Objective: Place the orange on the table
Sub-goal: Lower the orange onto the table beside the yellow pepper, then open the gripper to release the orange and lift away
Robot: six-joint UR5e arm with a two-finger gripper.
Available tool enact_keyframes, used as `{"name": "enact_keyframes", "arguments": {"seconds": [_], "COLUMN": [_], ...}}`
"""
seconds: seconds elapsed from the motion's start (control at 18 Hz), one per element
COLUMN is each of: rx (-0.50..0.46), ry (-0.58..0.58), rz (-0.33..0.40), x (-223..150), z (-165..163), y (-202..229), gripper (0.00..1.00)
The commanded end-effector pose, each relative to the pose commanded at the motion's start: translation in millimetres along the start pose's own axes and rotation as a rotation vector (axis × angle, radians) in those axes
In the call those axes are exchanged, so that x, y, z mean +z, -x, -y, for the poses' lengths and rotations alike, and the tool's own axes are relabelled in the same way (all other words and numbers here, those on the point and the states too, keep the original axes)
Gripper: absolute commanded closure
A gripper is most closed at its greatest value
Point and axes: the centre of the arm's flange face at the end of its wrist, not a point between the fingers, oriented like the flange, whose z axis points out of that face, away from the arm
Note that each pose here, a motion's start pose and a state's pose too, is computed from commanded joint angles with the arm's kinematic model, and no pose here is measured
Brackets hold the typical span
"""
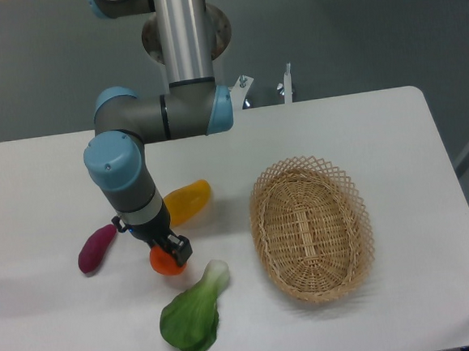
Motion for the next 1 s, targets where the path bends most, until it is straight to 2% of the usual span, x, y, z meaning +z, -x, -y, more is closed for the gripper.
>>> {"name": "enact_keyframes", "arguments": {"seconds": [0.06, 0.22, 0.33, 0.39, 0.61, 0.83, 1.0], "rx": [0.002, 0.009, 0.010, 0.008, 0.003, -0.016, -0.043], "ry": [-0.001, -0.001, -0.004, -0.006, -0.032, -0.084, -0.103], "rz": [-0.001, 0.001, 0.004, 0.006, 0.029, 0.075, 0.095], "x": [0, 0, -1, -2, -18, -48, -65], "z": [1, 3, 4, 4, 8, 19, 12], "y": [-2, -5, -5, -4, 3, 27, 45], "gripper": [0.43, 0.29, 0.05, 0.00, 0.00, 0.00, 0.00]}}
